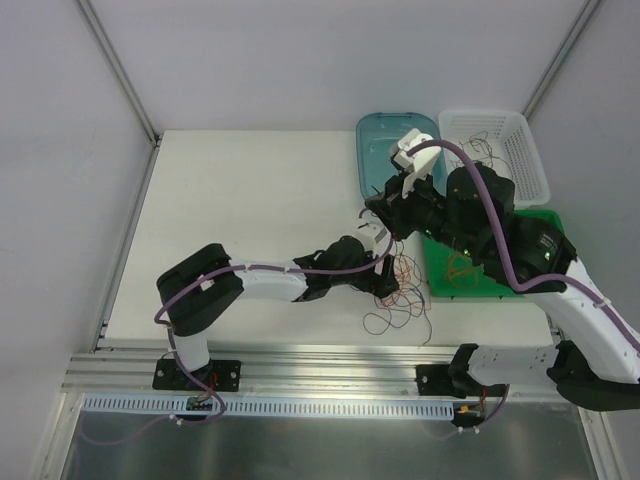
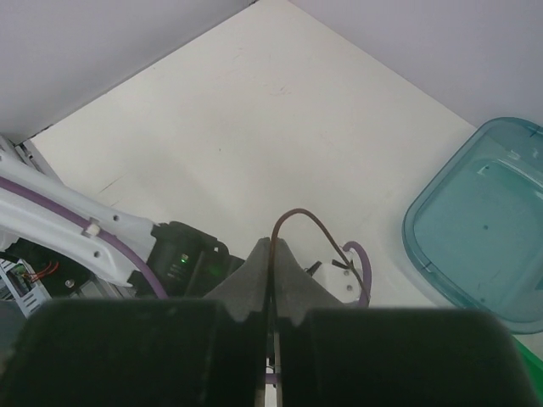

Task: Untangle the cables

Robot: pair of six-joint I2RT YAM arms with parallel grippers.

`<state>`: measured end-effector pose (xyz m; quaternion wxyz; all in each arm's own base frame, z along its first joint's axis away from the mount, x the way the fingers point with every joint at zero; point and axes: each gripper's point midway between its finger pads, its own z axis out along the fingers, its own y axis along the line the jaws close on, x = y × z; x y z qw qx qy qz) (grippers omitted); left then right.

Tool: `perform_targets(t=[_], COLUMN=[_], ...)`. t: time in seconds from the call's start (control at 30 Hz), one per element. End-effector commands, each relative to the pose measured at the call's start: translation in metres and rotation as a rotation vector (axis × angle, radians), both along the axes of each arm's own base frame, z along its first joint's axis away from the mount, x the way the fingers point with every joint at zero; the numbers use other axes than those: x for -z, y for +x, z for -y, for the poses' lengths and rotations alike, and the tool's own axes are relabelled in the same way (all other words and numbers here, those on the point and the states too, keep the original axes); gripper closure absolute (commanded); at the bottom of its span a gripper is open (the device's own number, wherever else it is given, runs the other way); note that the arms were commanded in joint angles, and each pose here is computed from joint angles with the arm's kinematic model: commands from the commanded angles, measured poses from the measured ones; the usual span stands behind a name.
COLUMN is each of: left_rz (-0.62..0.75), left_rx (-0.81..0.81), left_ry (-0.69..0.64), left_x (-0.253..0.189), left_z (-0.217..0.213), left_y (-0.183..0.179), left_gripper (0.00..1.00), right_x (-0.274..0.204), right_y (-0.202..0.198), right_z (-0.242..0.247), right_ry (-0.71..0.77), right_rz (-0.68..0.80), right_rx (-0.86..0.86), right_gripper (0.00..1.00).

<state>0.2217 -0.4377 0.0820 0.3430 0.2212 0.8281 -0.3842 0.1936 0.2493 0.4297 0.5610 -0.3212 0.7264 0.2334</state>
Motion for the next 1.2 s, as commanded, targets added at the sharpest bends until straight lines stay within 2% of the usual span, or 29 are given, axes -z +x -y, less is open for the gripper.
perform_targets(t=[0.0, 0.07, 0.1, 0.2, 0.23, 0.37, 0.53, 0.57, 0.8, 1.0, 1.07, 1.1, 1.13, 1.17], left_rz=[0.049, 0.013, 0.01, -0.016, -0.008, -0.071, -0.278, -0.314, -0.399, -0.447, -0.423, -0.409, -0.392, -0.354], left_rx=[-0.084, -0.134, -0.167, -0.24, -0.301, -0.502, -0.741, -0.798, -0.976, -1.014, -0.968, -0.937, -0.917, -0.899], left_ry=[-0.041, -0.017, 0.003, 0.099, 0.138, 0.314, 0.363, 0.367, 0.414, 0.344, 0.291, 0.296, 0.284, 0.242], left_x=[-0.006, 0.009, 0.016, 0.034, 0.037, 0.055, 0.065, 0.068, 0.071, 0.064, 0.045, 0.039, 0.029, 0.008], left_z=[0.02, 0.012, 0.006, -0.021, -0.035, -0.11, -0.208, -0.233, -0.313, -0.327, -0.317, -0.316, -0.313, -0.308], left_y=[0.02, 0.021, 0.024, 0.023, 0.031, 0.038, 0.036, 0.037, 0.018, 0.01, 0.015, 0.014, 0.016, 0.024], left_gripper=[0.25, 0.41, 0.58, 0.77, 0.86, 0.91, 0.91, 0.89, 0.77, 0.71, 0.59, 0.49, 0.37, 0.16], right_x=[-0.027, -0.031, -0.033, -0.041, -0.044, -0.052, -0.062, -0.065, -0.09, -0.103, -0.101, -0.103, -0.103, -0.099], right_y=[-0.005, -0.006, -0.007, -0.009, -0.007, 0.0, 0.013, 0.014, 0.019, 0.031, 0.044, 0.053, 0.06, 0.072], right_z=[0.011, 0.017, 0.019, 0.031, 0.04, 0.067, 0.106, 0.113, 0.146, 0.143, 0.142, 0.149, 0.152, 0.151], right_ry=[0.093, 0.103, 0.108, 0.117, 0.112, 0.097, 0.072, 0.068, 0.076, 0.039, -0.009, -0.016, -0.022, -0.021], right_rz=[0.039, 0.051, 0.055, 0.086, 0.103, 0.147, 0.197, 0.213, 0.29, 0.332, 0.345, 0.354, 0.353, 0.334], right_rx=[0.013, 0.021, 0.024, 0.048, 0.077, 0.18, 0.353, 0.375, 0.505, 0.519, 0.548, 0.587, 0.605, 0.619], right_gripper=[0.99, 0.99, 0.99, 0.99, 0.99, 0.99, 0.99, 0.99, 0.99, 0.99, 0.99, 0.99, 0.99, 0.99])
